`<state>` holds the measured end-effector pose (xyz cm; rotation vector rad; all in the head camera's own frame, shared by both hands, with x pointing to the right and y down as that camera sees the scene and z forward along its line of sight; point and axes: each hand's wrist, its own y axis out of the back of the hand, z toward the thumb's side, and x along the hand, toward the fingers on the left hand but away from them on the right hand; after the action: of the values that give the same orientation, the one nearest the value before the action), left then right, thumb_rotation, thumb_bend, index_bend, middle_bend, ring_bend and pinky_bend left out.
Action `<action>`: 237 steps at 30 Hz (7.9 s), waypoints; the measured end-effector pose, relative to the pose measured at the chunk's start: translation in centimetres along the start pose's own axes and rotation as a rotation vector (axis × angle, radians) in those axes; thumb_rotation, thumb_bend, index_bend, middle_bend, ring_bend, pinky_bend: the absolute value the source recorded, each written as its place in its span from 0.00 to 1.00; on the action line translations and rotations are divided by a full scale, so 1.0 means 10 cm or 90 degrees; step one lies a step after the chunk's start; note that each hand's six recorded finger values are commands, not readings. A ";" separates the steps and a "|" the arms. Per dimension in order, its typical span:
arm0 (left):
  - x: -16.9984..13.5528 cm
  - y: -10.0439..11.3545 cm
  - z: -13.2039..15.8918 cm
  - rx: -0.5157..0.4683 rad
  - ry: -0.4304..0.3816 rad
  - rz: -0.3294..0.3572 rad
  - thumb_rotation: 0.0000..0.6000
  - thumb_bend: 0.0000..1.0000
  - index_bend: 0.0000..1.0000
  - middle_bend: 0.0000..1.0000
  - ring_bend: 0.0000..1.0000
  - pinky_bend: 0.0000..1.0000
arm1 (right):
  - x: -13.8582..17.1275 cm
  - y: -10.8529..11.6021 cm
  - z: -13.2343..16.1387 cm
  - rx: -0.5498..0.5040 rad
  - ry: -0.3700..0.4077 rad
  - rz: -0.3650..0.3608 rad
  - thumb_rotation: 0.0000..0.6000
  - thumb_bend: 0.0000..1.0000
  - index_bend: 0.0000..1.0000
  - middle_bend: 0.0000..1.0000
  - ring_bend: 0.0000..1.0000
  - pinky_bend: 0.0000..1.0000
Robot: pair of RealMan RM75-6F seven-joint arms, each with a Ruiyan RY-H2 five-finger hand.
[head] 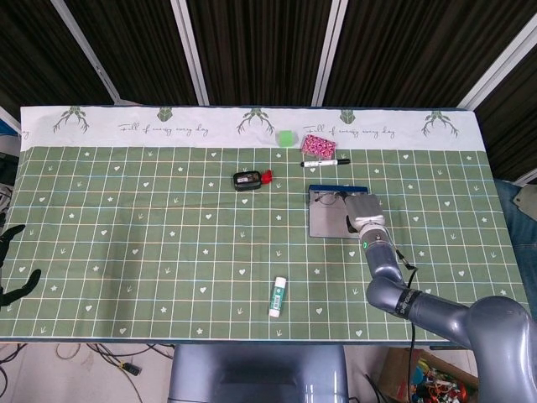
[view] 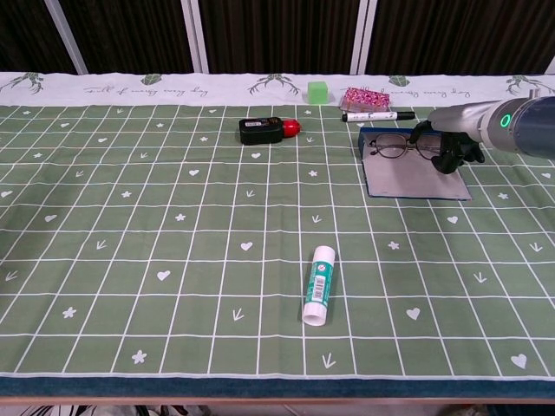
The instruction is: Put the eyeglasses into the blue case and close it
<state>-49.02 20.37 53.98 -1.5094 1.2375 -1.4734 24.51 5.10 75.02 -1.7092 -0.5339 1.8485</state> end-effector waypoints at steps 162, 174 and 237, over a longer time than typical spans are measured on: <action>0.00 0.00 -0.03 0.002 0.010 -0.005 1.00 0.26 0.17 0.00 0.00 0.00 | -0.33 0.00 0.04 -0.035 0.020 -0.214 1.00 0.46 0.38 0.26 0.29 0.27; 0.00 -0.01 -0.02 0.003 0.010 -0.007 1.00 0.26 0.17 0.00 0.00 0.00 | -0.28 0.00 0.08 -0.060 0.036 -0.219 1.00 0.45 0.48 0.26 0.29 0.27; -0.01 -0.02 0.01 0.001 0.005 -0.009 1.00 0.26 0.17 0.00 0.00 0.00 | 0.57 -0.07 -0.03 -0.040 0.130 -0.185 1.00 0.51 0.66 0.27 0.29 0.27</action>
<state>-48.85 20.55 54.16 -1.5152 1.2318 -1.4913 24.75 9.24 71.08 -1.7323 -0.7194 1.4501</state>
